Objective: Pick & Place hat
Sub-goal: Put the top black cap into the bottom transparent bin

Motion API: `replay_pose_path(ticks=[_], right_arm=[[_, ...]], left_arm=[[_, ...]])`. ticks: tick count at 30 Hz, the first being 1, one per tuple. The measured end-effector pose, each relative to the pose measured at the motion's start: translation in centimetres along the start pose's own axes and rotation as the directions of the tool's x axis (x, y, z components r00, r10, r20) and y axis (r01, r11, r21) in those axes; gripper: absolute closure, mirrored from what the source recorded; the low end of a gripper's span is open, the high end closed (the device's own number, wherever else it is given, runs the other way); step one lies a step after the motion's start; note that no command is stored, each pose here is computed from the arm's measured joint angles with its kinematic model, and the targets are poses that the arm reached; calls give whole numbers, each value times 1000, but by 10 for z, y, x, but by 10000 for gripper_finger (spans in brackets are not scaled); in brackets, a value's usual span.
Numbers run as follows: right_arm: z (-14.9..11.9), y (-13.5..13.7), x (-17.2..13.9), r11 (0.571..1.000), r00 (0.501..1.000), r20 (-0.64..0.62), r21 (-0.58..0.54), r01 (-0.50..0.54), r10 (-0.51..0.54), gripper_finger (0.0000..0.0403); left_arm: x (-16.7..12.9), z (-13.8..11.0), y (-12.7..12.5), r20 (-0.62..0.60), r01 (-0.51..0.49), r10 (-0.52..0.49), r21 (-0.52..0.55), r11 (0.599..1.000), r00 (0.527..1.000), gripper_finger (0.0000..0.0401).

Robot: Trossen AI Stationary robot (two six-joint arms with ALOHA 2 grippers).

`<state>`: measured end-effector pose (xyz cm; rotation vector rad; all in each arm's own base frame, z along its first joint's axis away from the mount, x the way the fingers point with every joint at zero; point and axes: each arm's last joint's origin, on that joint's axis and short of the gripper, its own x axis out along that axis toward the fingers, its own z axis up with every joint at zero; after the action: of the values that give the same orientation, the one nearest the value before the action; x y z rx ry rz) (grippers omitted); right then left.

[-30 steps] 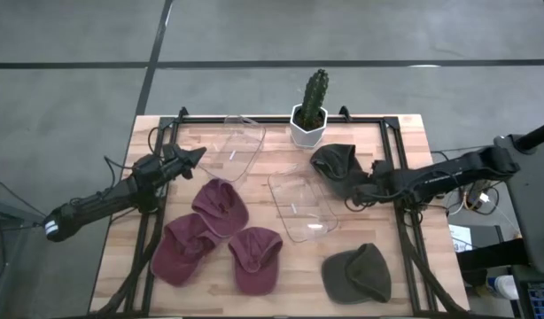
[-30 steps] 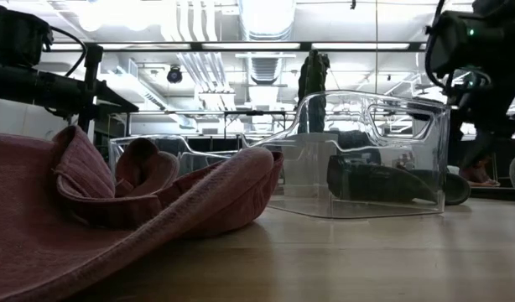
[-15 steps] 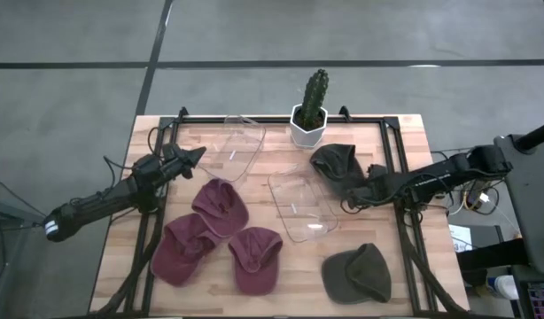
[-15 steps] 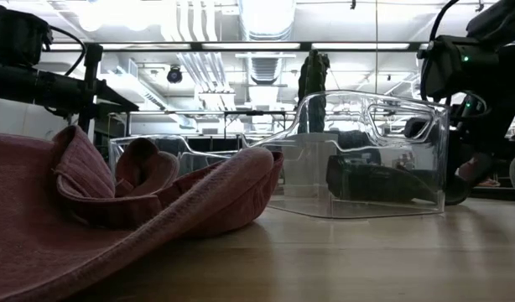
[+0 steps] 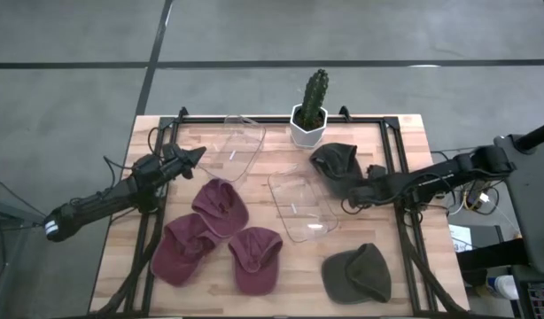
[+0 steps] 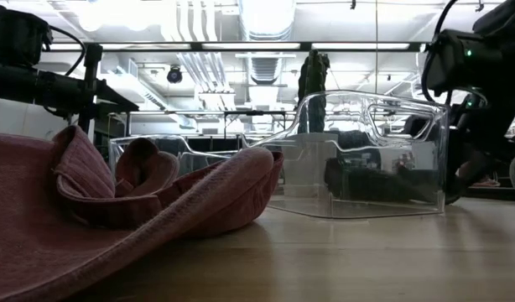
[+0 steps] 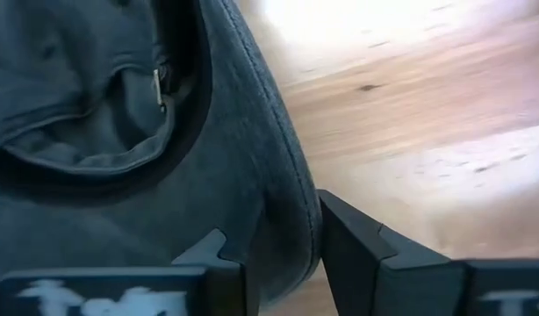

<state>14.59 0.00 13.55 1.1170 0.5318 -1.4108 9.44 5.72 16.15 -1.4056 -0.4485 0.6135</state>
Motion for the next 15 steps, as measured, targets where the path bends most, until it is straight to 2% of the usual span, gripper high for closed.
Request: replay_pose_path(ticks=[3, 7, 15], right_arm=[[2, 1, -3, 1000, 1000, -10, -8, -29, 29, 333], [5, 0, -7, 998, 998, -13, -5, -61, 61, 382], [10, 1, -14, 994, 994, -12, 10, -105, 105, 391]], left_arm=[[0, 0, 0, 0, 0, 0, 0, 1000, 1000, 398], [0, 0, 0, 0, 0, 0, 0, 1000, 1000, 398], [0, 0, 0, 0, 0, 0, 0, 1000, 1000, 398]])
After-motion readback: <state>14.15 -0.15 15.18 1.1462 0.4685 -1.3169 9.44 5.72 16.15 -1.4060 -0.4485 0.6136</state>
